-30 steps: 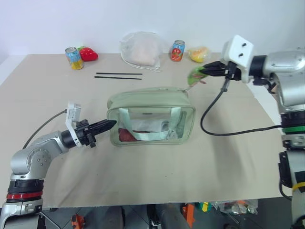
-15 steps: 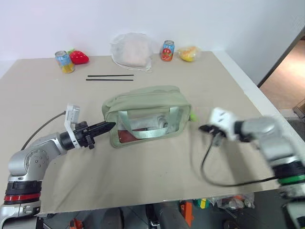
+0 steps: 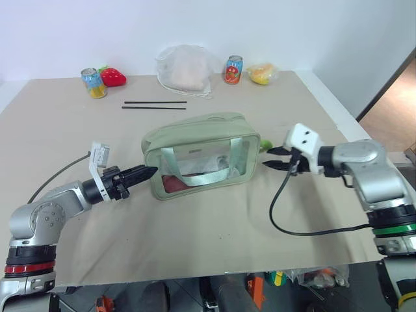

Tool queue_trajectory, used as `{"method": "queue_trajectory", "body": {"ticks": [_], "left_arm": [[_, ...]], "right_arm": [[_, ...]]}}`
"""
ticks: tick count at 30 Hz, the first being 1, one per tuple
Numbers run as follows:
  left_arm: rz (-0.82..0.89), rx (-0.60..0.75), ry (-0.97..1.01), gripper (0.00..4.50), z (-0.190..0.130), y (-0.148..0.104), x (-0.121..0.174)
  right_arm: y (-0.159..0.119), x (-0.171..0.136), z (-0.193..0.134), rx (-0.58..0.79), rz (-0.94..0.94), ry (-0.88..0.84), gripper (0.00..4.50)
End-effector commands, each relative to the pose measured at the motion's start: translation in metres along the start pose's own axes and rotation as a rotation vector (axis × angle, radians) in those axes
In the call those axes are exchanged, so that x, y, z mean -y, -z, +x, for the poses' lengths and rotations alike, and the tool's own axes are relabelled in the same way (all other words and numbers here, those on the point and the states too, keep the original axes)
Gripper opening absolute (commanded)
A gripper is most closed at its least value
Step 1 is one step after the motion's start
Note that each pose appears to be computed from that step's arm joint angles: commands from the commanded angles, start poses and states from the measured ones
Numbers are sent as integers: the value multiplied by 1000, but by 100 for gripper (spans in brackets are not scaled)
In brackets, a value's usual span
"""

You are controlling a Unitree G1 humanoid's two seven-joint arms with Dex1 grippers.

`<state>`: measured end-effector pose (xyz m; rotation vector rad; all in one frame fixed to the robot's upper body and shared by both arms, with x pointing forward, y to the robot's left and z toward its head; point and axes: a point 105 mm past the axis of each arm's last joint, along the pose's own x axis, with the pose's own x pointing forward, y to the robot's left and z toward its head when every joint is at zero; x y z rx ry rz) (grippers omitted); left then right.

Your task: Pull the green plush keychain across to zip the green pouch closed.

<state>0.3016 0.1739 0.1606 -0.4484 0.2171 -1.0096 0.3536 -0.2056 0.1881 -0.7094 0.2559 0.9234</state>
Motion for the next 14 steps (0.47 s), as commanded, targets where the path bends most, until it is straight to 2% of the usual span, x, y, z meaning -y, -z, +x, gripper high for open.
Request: {"method": "queue_trajectory", "body": {"ticks": [1, 3, 4, 7, 10, 14], "left_arm": [[95, 24, 53, 267, -9, -26, 22], [186, 11, 21, 337, -13, -35, 24], [213, -12, 6, 338, -16, -37, 25], [249, -76, -68, 338, -36, -42, 21], [261, -77, -104, 338, -55, -45, 20], [187, 26, -237, 338, -93, -51, 6]], "right_arm": [[-5, 10, -29, 30, 19, -12, 321], [0, 7, -38, 14, 47, -49, 397], [3, 6, -43, 0, 64, -65, 426], [15, 9, -55, -24, 111, -53, 426], [13, 15, -63, 14, 147, -28, 426], [6, 19, -71, 142, 233, 22, 426]]}}
